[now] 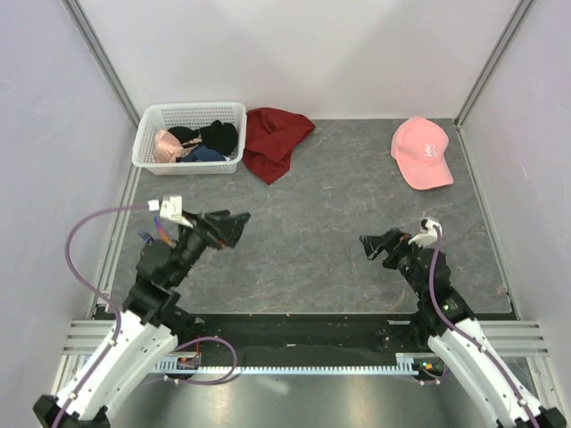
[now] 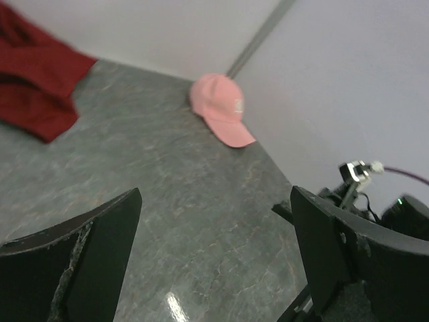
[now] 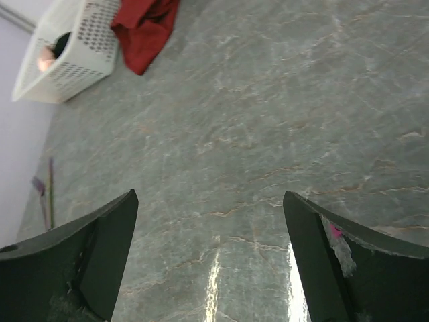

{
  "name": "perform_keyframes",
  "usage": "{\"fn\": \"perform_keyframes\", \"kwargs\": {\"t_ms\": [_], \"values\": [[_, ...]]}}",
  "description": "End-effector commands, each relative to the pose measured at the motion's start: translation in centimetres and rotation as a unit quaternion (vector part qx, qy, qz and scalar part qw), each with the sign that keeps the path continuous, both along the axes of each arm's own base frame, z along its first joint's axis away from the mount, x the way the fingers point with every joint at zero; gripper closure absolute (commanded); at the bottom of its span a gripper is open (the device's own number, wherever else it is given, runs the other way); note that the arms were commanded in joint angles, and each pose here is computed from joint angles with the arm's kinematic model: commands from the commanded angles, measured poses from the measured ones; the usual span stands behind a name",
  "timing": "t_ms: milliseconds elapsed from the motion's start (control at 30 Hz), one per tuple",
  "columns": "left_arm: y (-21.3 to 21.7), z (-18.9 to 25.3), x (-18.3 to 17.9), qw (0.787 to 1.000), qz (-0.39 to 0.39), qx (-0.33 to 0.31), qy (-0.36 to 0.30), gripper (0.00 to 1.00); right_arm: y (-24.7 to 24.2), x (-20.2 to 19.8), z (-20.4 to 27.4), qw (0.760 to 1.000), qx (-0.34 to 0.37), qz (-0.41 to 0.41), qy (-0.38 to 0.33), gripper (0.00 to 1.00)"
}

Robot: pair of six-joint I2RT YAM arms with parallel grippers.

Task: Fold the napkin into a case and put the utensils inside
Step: Pick up the crumpled napkin from the center of the board.

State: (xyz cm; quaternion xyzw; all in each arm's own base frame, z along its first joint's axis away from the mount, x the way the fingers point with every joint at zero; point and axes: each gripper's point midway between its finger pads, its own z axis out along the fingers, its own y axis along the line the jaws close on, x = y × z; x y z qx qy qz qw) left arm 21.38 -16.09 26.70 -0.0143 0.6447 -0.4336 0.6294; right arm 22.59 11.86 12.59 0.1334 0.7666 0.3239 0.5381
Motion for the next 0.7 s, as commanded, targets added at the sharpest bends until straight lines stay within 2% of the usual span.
{"fn": "perform_keyframes", "kwargs": {"t_ms": [0,33,133,233,300,367,400,433,500,533,600,667], "values": [[1.2,-0.8,2.7,0.986,0.066,0.079,0.128,0.00,-1.6,1.4,0.9,0.997,-0.041,-0.051,0.036,0.02],[-0.6,-0.5,2.0,0.988,0.006,0.099,0.119,0.00,-1.6,1.6,0.6,0.997,-0.046,-0.052,0.045,0.02],[-3.7,-0.3,3.3,0.985,-0.058,0.115,0.115,0.00,-1.3,2.2,-0.3,0.993,-0.064,-0.051,0.090,0.02],[-5.7,-0.1,5.6,0.981,-0.085,0.127,0.122,0.00,-0.9,2.6,-1.0,0.986,-0.099,-0.031,0.129,0.02],[-6.9,-0.6,7.8,0.972,-0.096,0.169,0.130,0.10,-0.6,3.0,-1.1,0.981,-0.131,-0.012,0.142,0.02],[-7.3,-1.5,9.8,0.966,-0.087,0.197,0.142,0.13,-0.2,3.2,-1.1,0.979,-0.143,0.006,0.146,0.02],[-7.6,-0.7,11.0,0.964,-0.082,0.219,0.127,0.13,0.1,3.2,-1.0,0.978,-0.153,0.022,0.141,0.02],[-7.8,-3.2,12.9,0.954,-0.070,0.246,0.156,0.13,0.6,3.2,-0.8,0.978,-0.151,0.037,0.140,0.02],[-8.0,-2.5,15.4,0.943,-0.047,0.295,0.146,0.14,0.8,3.4,-0.1,0.977,-0.156,0.046,0.135,0.02],[-8.5,-5.5,16.9,0.927,-0.047,0.331,0.172,0.14,1.4,3.1,0.1,0.977,-0.150,0.062,0.135,0.02],[-9.1,-4.8,19.5,0.909,-0.017,0.392,0.143,0.14,1.7,3.1,0.8,0.977,-0.150,0.076,0.128,0.02],[-9.9,-8.3,21.9,0.877,-0.019,0.457,0.149,0.14,1.9,2.9,1.3,0.977,-0.148,0.084,0.126,0.02]]}}
